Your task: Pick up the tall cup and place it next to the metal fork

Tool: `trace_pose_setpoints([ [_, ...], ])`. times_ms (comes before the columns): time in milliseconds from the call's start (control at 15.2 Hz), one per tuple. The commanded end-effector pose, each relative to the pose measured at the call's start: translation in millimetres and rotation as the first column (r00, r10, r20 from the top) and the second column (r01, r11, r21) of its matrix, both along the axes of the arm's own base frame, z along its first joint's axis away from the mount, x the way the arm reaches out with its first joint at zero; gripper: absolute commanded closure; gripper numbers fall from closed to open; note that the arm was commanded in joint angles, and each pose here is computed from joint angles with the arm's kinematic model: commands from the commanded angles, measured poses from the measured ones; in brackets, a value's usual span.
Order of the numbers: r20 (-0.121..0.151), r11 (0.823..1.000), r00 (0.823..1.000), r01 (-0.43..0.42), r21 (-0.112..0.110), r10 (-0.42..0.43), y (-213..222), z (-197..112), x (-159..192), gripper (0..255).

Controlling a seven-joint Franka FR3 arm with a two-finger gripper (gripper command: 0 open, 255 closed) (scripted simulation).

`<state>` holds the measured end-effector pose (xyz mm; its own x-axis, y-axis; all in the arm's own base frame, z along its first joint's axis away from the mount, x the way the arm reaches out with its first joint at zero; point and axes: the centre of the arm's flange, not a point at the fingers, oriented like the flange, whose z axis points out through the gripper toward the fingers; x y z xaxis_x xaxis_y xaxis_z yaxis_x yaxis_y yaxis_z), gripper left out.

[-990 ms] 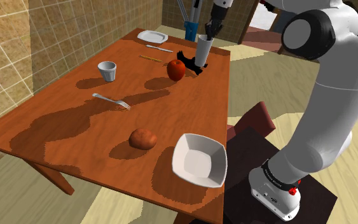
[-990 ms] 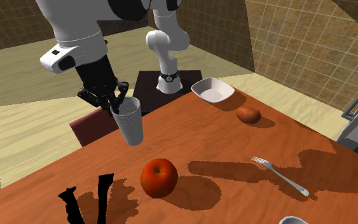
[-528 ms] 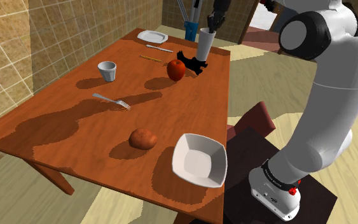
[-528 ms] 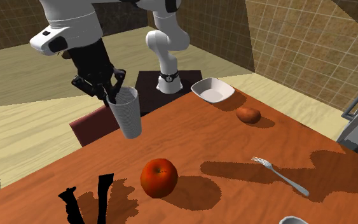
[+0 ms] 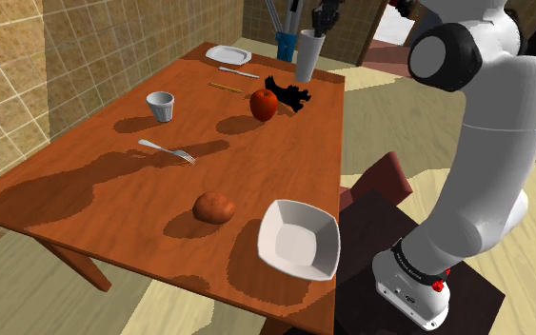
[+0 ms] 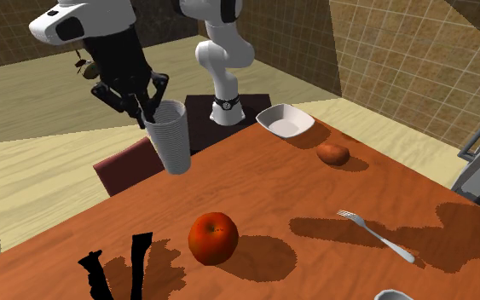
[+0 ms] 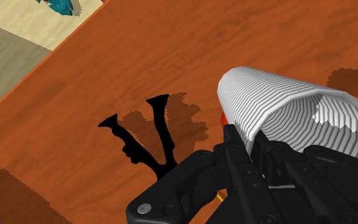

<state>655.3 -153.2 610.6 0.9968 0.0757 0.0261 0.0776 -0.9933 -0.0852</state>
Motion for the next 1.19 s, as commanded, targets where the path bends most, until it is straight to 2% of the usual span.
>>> trace_pose_setpoints([
  [0,0.000,1.000,1.000,0.000,0.000,0.000,18.4,-2.1,-1.7,255],
  [1122,0.000,1.000,1.000,0.000,0.000,0.000,237.7,-48.6,-12.4,255],
])
